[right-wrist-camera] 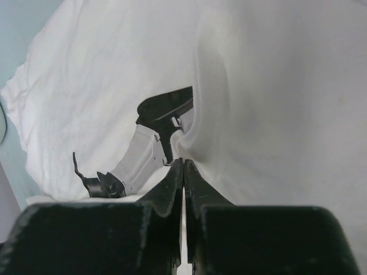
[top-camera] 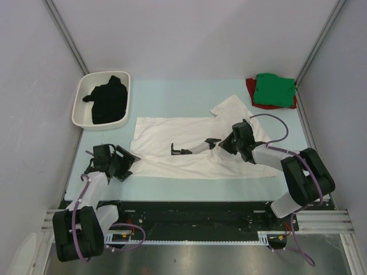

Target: Fold and stack the t-shirts

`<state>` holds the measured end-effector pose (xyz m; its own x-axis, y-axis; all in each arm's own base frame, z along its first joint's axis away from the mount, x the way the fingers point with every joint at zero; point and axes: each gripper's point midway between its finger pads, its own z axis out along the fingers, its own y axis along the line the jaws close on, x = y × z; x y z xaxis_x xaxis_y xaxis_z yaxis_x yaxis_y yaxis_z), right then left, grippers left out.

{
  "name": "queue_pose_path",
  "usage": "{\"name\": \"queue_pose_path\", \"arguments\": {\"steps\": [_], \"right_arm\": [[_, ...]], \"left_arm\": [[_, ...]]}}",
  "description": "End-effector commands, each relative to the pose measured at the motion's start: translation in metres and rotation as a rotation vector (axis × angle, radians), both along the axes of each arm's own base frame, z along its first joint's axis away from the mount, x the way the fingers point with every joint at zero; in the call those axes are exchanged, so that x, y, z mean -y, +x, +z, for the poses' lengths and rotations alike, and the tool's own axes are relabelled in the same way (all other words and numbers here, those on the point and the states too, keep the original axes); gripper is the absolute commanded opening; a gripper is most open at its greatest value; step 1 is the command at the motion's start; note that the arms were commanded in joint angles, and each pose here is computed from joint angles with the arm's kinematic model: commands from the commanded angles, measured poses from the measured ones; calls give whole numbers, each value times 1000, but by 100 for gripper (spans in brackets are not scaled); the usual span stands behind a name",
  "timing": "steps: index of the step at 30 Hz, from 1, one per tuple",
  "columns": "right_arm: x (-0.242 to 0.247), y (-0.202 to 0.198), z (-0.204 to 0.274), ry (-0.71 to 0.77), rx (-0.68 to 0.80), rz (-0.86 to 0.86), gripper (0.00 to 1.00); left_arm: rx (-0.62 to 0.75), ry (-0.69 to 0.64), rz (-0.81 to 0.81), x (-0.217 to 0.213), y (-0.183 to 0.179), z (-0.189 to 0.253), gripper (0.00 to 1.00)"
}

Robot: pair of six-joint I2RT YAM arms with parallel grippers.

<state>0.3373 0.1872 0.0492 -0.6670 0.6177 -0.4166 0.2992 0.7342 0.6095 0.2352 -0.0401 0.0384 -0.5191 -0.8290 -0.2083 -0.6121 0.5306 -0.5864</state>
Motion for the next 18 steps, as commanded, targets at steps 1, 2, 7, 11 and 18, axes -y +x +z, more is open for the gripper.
{"name": "queue_pose_path", "arguments": {"steps": [1,2,7,11,18], "right_arm": [[-22,30,24,27,125,58,0],[-28,29,20,40,113,82,0],[-38,45,30,49,182,116,70],[-28,62,65,79,284,98,97],[36,49,145,-67,441,-4,99]], "left_arm": [[23,17,-24,0,5,6,81],[23,17,-24,0,5,6,81],[24,18,-26,0,4,7,81],[35,26,-33,0,1,12,81],[63,86,-39,-6,-11,31,81]]}}
